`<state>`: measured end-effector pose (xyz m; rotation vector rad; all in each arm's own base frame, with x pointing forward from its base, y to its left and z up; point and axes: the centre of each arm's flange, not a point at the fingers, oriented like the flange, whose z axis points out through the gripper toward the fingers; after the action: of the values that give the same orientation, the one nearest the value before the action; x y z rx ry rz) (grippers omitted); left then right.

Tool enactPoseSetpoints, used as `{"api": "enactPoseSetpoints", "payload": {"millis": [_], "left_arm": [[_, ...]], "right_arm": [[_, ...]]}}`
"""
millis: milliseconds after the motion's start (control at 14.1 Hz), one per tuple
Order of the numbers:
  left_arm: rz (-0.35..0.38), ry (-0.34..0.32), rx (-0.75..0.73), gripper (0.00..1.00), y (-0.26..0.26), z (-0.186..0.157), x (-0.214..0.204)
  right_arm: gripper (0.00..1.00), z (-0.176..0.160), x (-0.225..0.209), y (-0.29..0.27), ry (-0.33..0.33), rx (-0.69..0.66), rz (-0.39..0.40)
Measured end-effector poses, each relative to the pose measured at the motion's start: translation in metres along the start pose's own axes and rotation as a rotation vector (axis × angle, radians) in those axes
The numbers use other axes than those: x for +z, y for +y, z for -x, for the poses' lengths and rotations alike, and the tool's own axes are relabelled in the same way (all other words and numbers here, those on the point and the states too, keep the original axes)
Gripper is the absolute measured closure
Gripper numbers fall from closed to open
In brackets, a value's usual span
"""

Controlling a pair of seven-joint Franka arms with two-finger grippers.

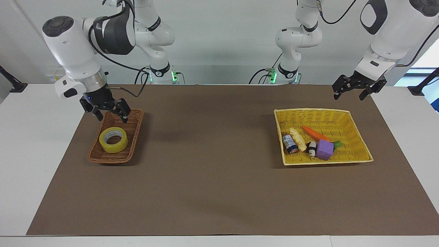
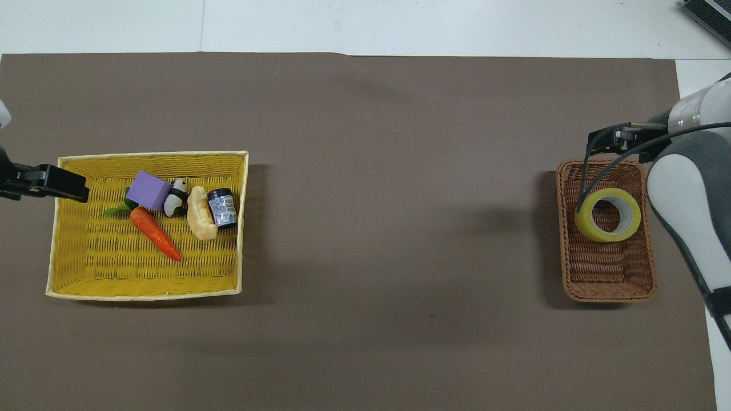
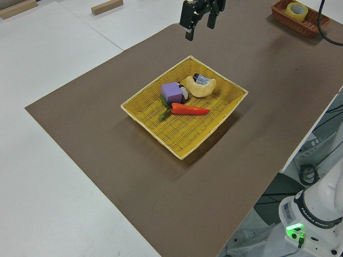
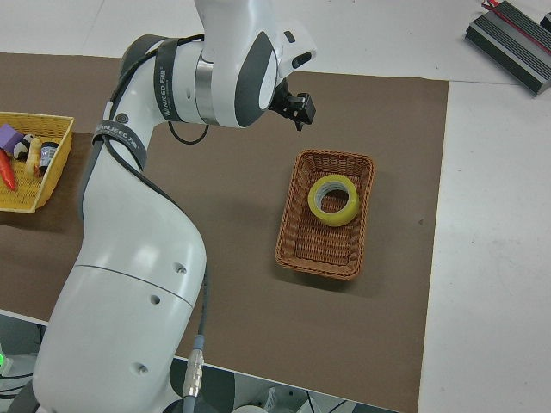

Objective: Move tape to another basket

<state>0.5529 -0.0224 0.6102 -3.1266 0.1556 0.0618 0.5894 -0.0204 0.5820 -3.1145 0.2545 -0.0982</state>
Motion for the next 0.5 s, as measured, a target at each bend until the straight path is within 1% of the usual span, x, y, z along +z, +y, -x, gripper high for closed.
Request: {"api": "enactPoseSetpoints", "payload": {"millis": [214,356,498], "left_arm": [[0.0,0.0,0.0,0.0,0.0,0.0,0.0],[0.0,0.0,0.0,0.0,0.0,0.0,0.0],[0.0,0.0,0.0,0.0,0.0,0.0,0.0]], "right_arm": [[0.0,0.016,-0.049,0.001,-0.032,0.031,0.004],[0.0,0.025,-0.071,0.001,-0.019,0.036,0.008],[0.0,0.035,-0.082,0.002,-0.019,0.033,0.025]]}}
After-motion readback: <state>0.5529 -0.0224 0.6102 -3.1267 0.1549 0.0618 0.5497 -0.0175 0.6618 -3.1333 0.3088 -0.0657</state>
